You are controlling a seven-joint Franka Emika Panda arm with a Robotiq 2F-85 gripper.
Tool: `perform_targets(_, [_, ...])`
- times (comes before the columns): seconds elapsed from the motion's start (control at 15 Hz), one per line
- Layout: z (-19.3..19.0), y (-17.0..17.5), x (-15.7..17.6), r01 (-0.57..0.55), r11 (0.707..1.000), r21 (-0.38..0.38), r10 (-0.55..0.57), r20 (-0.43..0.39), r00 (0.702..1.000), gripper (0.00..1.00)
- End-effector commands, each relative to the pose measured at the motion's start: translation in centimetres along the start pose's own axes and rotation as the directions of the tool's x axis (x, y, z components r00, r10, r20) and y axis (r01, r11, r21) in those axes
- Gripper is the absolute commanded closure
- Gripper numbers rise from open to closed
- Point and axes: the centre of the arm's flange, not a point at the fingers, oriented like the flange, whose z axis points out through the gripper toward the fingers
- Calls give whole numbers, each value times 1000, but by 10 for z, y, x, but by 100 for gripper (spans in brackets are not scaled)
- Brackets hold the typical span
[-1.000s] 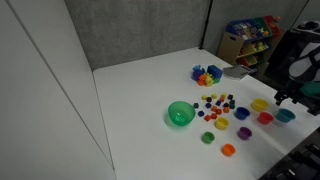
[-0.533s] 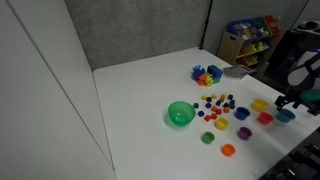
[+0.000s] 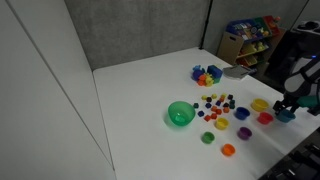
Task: Put the light blue bowl in the yellow bowl on the right
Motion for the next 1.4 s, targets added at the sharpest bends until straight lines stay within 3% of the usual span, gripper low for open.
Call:
perform_targets(0.0, [2, -8, -3, 23, 1000, -17, -23, -10, 1000, 34])
perform_targets(0.53, [-7, -20, 1, 46, 999, -22, -46, -5, 999, 96])
perform_targets(0.67, [-16, -18, 3, 48, 999, -25, -48, -4, 999, 99])
perform_targets(0.73, [-23, -17, 4, 44, 999, -29, -44, -8, 999, 95])
perform_targets(1.33, [-95, -31, 26, 39, 999, 3, -39, -57, 998, 95])
